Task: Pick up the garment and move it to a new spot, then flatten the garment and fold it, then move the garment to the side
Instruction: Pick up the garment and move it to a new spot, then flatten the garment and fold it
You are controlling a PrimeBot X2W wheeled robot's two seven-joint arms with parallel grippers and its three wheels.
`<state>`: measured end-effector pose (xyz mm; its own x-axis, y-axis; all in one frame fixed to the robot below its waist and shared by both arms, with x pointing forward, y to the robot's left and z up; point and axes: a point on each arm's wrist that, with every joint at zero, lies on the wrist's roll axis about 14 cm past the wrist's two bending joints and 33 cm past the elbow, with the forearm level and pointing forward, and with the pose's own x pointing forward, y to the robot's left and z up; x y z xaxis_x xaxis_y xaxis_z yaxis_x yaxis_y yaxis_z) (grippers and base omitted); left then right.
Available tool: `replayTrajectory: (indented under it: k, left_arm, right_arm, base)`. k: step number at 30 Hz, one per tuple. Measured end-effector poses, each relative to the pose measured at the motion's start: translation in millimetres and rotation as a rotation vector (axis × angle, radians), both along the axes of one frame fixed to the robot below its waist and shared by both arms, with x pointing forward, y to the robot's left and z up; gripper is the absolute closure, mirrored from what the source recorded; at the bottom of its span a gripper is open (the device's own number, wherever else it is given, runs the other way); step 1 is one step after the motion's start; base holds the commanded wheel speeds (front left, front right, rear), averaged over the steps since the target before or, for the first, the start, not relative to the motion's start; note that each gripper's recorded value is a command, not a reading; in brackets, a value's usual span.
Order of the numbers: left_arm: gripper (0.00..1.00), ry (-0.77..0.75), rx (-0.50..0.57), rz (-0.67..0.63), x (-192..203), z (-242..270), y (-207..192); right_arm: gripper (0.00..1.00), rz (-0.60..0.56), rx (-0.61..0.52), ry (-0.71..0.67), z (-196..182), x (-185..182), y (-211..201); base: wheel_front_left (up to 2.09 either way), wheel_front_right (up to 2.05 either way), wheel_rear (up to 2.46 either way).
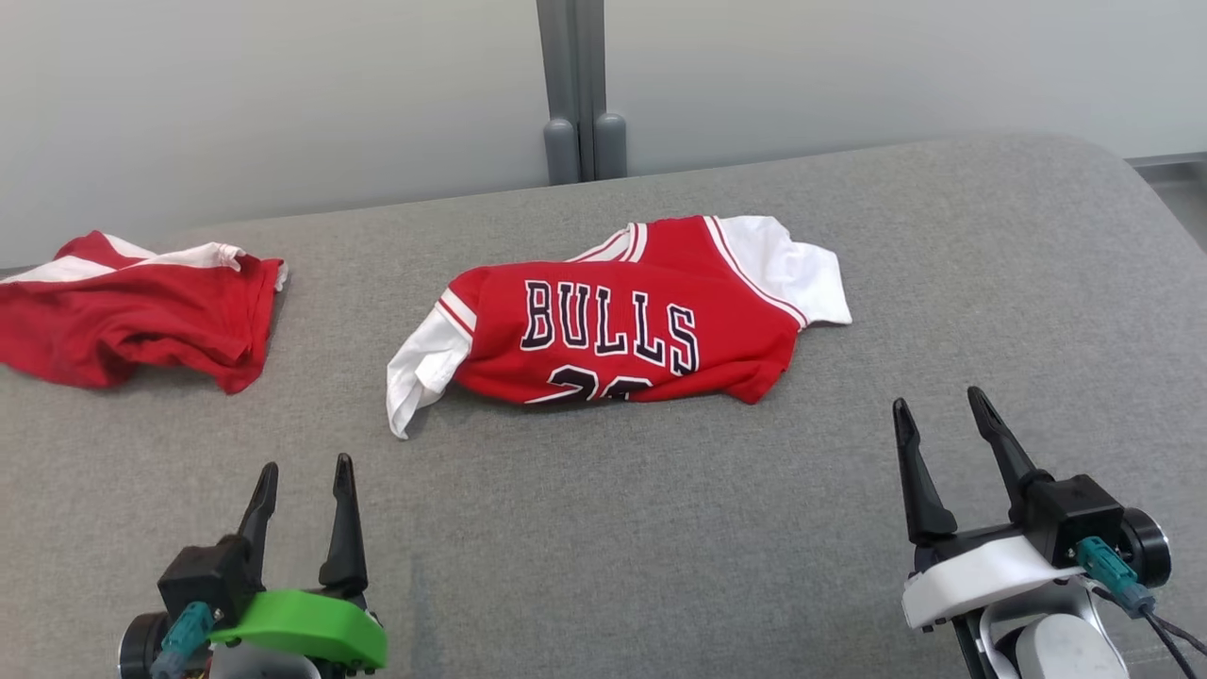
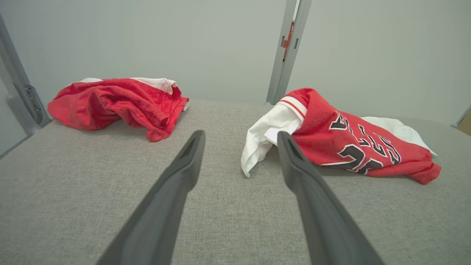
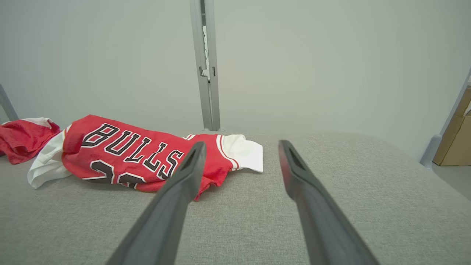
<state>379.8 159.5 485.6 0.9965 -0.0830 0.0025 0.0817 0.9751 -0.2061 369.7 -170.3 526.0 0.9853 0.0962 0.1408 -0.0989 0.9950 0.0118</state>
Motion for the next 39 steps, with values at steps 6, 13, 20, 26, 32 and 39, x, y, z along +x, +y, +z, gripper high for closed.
replayTrajectory:
  k: [6, 13, 20, 26, 32, 39]
  left_arm:
    - [0.00, -0.009, -0.006, 0.040, -17.8, 0.0, 7.0]
    - [0.00, 0.001, -0.003, 0.058, -25.0, -4.8, 13.4]
    - [0.00, 0.011, 0.000, 0.062, -26.3, -8.8, 15.2]
    - [0.00, 0.021, 0.003, 0.066, -26.5, -12.4, 17.1]
    - [0.00, 0.027, 0.006, 0.059, -21.7, -14.9, 16.0]
    - [0.00, 0.008, 0.012, 0.053, -6.4, -9.7, 15.1]
  right_arm:
    - [0.00, 0.029, 0.024, 0.023, -7.7, -5.4, 10.0]
    - [0.00, 0.052, 0.030, 0.036, -11.5, -4.8, 17.7]
    - [0.00, 0.059, 0.030, 0.042, -13.6, -3.2, 20.1]
    - [0.00, 0.059, 0.030, 0.058, -18.7, -1.3, 20.2]
    - [0.00, 0.020, 0.002, 0.057, -18.3, 21.4, 7.2]
    - [0.00, -0.016, -0.100, 0.133, -31.5, 82.2, -1.4]
  base:
    - [0.00, 0.00, 0.00]
    - [0.00, 0.00, 0.00]
    - [0.00, 0.00, 0.00]
    - [0.00, 0.00, 0.00]
    - [0.00, 0.00, 0.00]
    - [0.00, 0.00, 0.00]
